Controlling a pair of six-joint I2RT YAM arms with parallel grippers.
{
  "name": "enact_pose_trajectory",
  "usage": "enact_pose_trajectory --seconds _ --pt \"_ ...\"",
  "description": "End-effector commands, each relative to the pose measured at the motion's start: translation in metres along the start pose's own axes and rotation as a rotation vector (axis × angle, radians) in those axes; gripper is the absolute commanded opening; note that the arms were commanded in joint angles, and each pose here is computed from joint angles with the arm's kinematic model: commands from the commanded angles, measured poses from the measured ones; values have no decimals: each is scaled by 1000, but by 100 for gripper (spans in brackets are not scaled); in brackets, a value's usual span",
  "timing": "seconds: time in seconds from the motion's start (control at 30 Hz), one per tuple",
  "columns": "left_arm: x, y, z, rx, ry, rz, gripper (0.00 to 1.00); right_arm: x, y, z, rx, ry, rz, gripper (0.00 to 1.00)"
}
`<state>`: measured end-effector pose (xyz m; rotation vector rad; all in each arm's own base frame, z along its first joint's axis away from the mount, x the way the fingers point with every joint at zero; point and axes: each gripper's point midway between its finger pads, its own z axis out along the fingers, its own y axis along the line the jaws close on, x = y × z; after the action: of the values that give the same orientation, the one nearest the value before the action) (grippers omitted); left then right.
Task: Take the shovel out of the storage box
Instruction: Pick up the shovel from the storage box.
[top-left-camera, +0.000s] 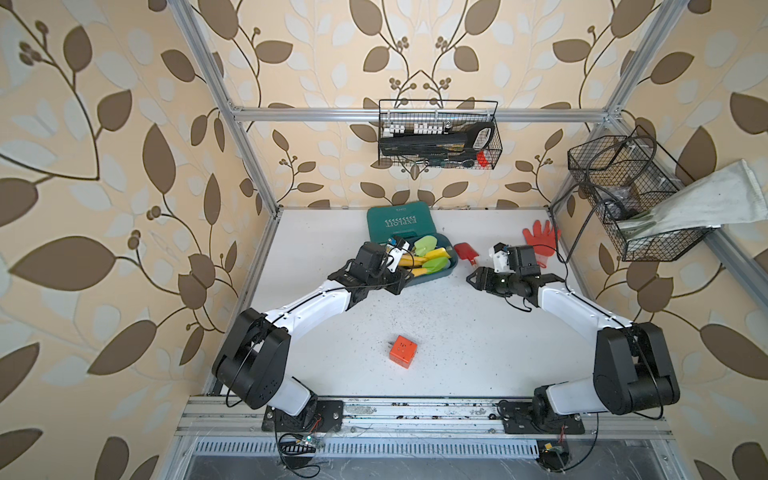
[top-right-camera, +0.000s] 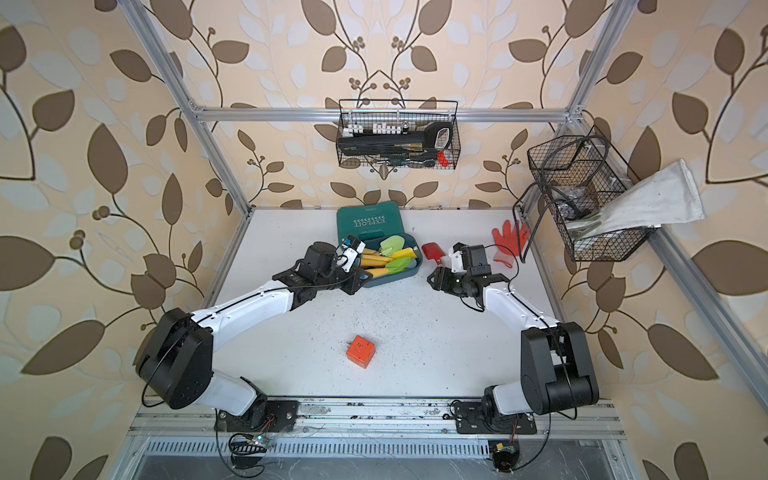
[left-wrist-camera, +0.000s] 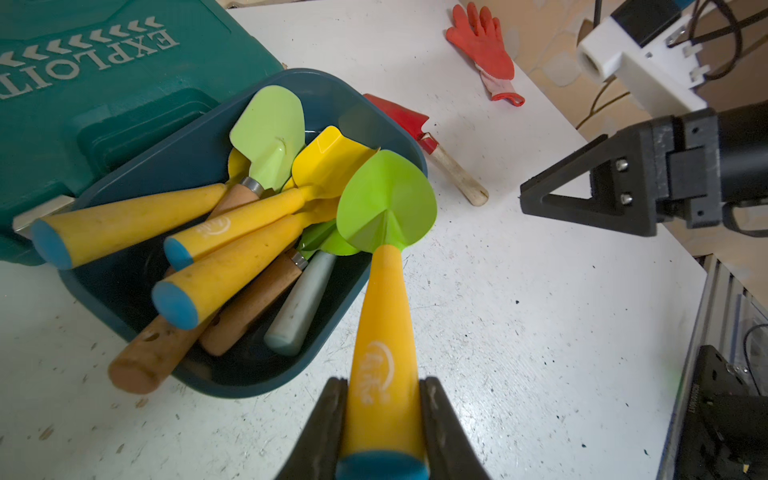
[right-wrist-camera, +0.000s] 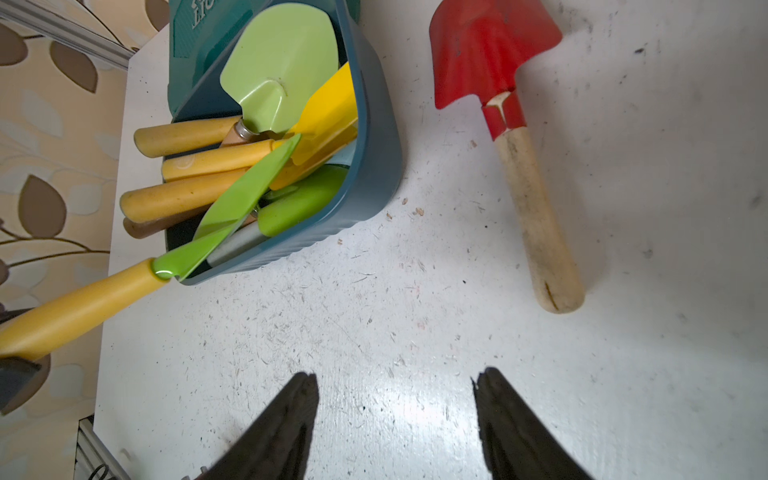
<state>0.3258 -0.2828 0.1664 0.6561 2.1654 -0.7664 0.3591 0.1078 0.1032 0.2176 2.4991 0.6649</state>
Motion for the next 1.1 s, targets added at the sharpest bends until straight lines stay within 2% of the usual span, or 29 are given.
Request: enact_pose_trajectory --seconds 0.0,0.27,0.47,0.67,0.87,1.07 --pt "-37 -14 -24 24 -149 31 0 6 2 1 -32 15 17 64" --pt "-44 -22 -39 52 -221 42 0 2 38 -22 -211 -32 29 65" --pt "-47 -23 -54 21 -297 77 0 -2 56 -38 -298 -73 21 65" --pt "-46 -30 -58 31 -374 61 0 -3 106 -57 -536 -102 -48 69" --pt "-42 -47 -55 77 -433 131 0 10 142 -72 -601 -126 -152 68" --pt "-43 -55 -65 103 -496 160 0 16 150 -74 -592 -142 -72 67"
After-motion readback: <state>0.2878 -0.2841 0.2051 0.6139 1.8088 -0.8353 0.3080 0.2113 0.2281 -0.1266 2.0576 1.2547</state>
